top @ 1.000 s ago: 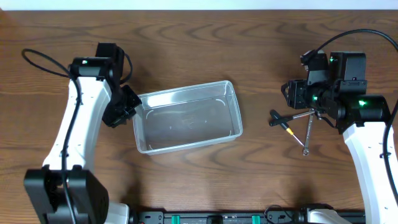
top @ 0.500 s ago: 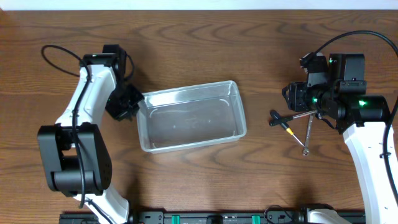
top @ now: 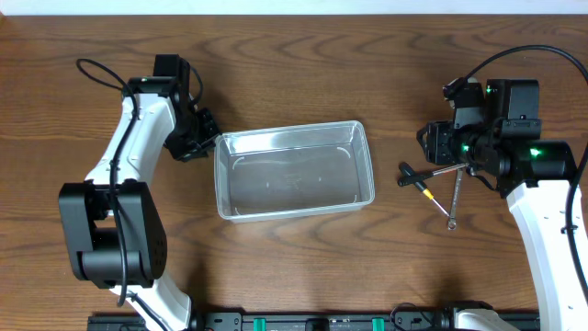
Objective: Pack container
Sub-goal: 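Push the container's left edge with the left gripper to center it, then withdraw, then grasp the blue-and-white screwdriver set box with the right gripper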
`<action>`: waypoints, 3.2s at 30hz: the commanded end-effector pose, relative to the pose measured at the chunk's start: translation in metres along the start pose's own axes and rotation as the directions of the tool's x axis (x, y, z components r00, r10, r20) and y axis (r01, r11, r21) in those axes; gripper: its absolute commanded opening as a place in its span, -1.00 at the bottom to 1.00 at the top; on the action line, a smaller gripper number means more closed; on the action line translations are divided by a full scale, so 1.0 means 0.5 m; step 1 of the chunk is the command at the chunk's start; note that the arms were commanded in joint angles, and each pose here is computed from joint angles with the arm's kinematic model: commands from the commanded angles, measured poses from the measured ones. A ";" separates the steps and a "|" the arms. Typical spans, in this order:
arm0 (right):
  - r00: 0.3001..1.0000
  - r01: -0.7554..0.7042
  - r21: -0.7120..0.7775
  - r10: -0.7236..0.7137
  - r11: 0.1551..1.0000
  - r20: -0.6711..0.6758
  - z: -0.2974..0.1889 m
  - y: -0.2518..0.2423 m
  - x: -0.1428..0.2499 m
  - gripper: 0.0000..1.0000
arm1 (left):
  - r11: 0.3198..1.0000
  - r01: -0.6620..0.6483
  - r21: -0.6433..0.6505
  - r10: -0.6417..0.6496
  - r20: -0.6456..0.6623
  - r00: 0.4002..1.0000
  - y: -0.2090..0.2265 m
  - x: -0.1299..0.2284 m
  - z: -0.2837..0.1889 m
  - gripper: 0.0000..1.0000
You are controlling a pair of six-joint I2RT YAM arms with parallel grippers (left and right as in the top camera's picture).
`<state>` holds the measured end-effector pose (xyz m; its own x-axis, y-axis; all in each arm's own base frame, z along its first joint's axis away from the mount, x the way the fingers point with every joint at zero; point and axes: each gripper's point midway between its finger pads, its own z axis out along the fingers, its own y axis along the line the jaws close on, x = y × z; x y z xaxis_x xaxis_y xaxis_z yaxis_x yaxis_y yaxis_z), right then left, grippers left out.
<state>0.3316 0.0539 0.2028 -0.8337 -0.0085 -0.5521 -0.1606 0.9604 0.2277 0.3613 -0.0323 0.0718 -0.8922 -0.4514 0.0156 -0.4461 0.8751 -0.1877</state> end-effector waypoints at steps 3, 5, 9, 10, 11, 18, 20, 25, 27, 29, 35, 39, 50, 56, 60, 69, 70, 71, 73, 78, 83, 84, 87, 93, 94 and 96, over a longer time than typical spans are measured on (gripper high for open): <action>0.999 0.042 0.003 -0.042 0.999 0.016 -0.009 0.006 -0.011 -0.06 | 0.989 -0.090 -0.116 0.107 0.153 0.982 0.037 -0.018 -0.107 -0.88; 0.999 0.049 0.003 -0.049 0.999 0.015 -0.009 0.006 -0.010 -0.06 | 0.988 -0.107 -0.110 0.127 0.197 0.972 0.038 -0.005 -0.155 -0.88; 0.999 0.052 0.007 -0.053 0.999 0.015 -0.009 0.004 -0.010 -0.05 | 0.973 -0.221 -0.074 0.232 0.220 0.947 0.027 0.084 -0.249 -0.88; 0.998 0.058 0.008 -0.058 0.998 0.015 -0.009 0.004 -0.010 -0.04 | 0.968 -0.239 -0.074 0.250 0.208 0.946 0.028 0.117 -0.265 -0.88; 0.998 0.064 0.008 -0.064 0.998 0.015 -0.009 0.004 -0.011 -0.04 | 0.964 -0.255 -0.077 0.266 0.186 0.946 0.030 0.147 -0.275 -0.88; 0.998 0.067 0.015 -0.067 0.998 0.018 -0.009 0.002 -0.012 -0.04 | 0.929 -0.370 0.019 0.370 -0.053 0.927 0.002 0.335 -0.264 -0.88; 0.998 0.067 0.015 -0.067 0.998 0.018 -0.009 0.002 -0.012 -0.03 | 0.907 -0.420 0.028 0.420 -0.070 0.905 -0.015 0.355 -0.253 -0.88; 0.998 0.066 0.037 -0.066 0.997 0.013 -0.009 -0.006 -0.010 -0.03 | 0.845 -0.534 0.036 0.535 -0.095 0.839 -0.046 0.389 -0.215 -0.88; 0.998 0.066 0.037 -0.066 0.997 0.013 -0.010 -0.006 -0.010 -0.03 | 0.825 -0.565 0.030 0.564 -0.126 0.816 -0.047 0.403 -0.193 -0.89; 0.998 0.066 0.037 -0.066 0.997 0.013 -0.010 -0.006 -0.010 -0.03 | 0.811 -0.585 0.020 0.580 -0.167 0.798 -0.040 0.417 -0.169 -0.88; 0.998 0.065 0.044 -0.065 0.997 0.010 -0.010 -0.008 -0.009 -0.03 | 0.777 -0.630 0.007 0.612 -0.246 0.752 -0.020 0.433 -0.106 -0.88; 0.998 0.064 0.055 -0.065 0.996 0.008 -0.010 -0.012 -0.009 -0.03 | 0.738 -0.675 0.010 0.656 -0.247 0.713 -0.019 0.421 -0.058 -0.88; 0.998 0.063 0.058 -0.063 0.996 0.002 -0.010 -0.013 -0.006 -0.02 | 0.732 -0.681 -0.015 0.657 -0.249 0.712 -0.054 0.372 0.037 -0.88; 0.998 0.063 0.059 -0.063 0.996 0.002 -0.010 -0.013 -0.006 -0.01 | 0.723 -0.689 -0.050 0.666 -0.215 0.714 -0.059 0.352 0.032 -0.88; 0.998 0.064 0.058 -0.064 0.996 0.002 -0.010 -0.013 -0.006 0.03 | 0.715 -0.694 -0.085 0.674 -0.179 0.716 -0.062 0.339 -0.022 -0.88; 1.000 -0.002 0.199 0.006 0.980 -0.019 -0.017 -0.063 0.008 0.33 | 0.730 -0.639 -0.240 0.666 0.041 0.745 -0.025 0.302 -0.227 0.96; 0.999 -0.021 0.271 0.027 0.962 -0.017 -0.024 -0.089 0.009 0.42 | 0.759 -0.603 -0.247 0.638 0.094 0.764 -0.020 0.290 -0.246 0.96; 0.998 -0.051 0.345 0.057 0.937 -0.006 -0.036 -0.116 0.008 0.43 | 0.788 -0.563 -0.249 0.605 0.140 0.784 -0.014 0.278 -0.261 0.96; 0.991 -0.131 0.457 0.129 0.880 0.036 -0.070 -0.167 -0.001 0.61 | 0.855 -0.468 -0.225 0.513 0.233 0.826 0.001 0.253 -0.290 0.96; 0.950 -0.309 0.531 0.282 0.789 0.133 -0.147 -0.273 -0.047 0.98 | 0.962 -0.224 -0.156 0.270 0.420 0.866 0.058 0.176 -0.351 0.96; 0.901 -0.416 0.584 0.403 0.697 0.160 -0.174 -0.392 -0.065 0.98 | 0.989 -0.078 -0.129 0.133 0.500 0.856 0.106 0.103 -0.371 0.96; 0.892 -0.426 0.594 0.426 0.682 0.151 -0.168 -0.414 -0.061 0.98 | 0.990 -0.068 -0.122 0.121 0.503 0.856 0.110 0.090 -0.369 0.96; 0.876 -0.429 0.598 0.474 0.676 0.092 -0.127 -0.469 -0.040 0.98 | 0.991 -0.091 -0.098 0.127 0.489 0.863 0.105 0.061 -0.353 0.96; 0.818 -0.410 0.585 0.566 0.700 -0.103 -0.006 -0.535 0.046 0.99 | 0.990 -0.080 -0.113 0.119 0.404 0.907 0.107 0.034 -0.294 0.96; 0.804 -0.409 0.581 0.579 0.703 -0.134 0.015 -0.540 0.061 0.99 | 0.990 -0.080 -0.118 0.120 0.390 0.913 0.107 0.033 -0.285 0.96; 0.793 -0.386 0.576 0.578 0.721 -0.192 0.049 -0.547 0.082 0.99 | 0.990 -0.085 -0.108 0.119 0.370 0.921 0.103 0.033 -0.274 0.96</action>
<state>0.3521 -0.2050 0.1141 -0.8286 0.5234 -0.1986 0.5488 0.8296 -0.1033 0.3120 0.0328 0.1986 -0.8367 -0.3863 -0.3883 -0.3931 0.9171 -0.0654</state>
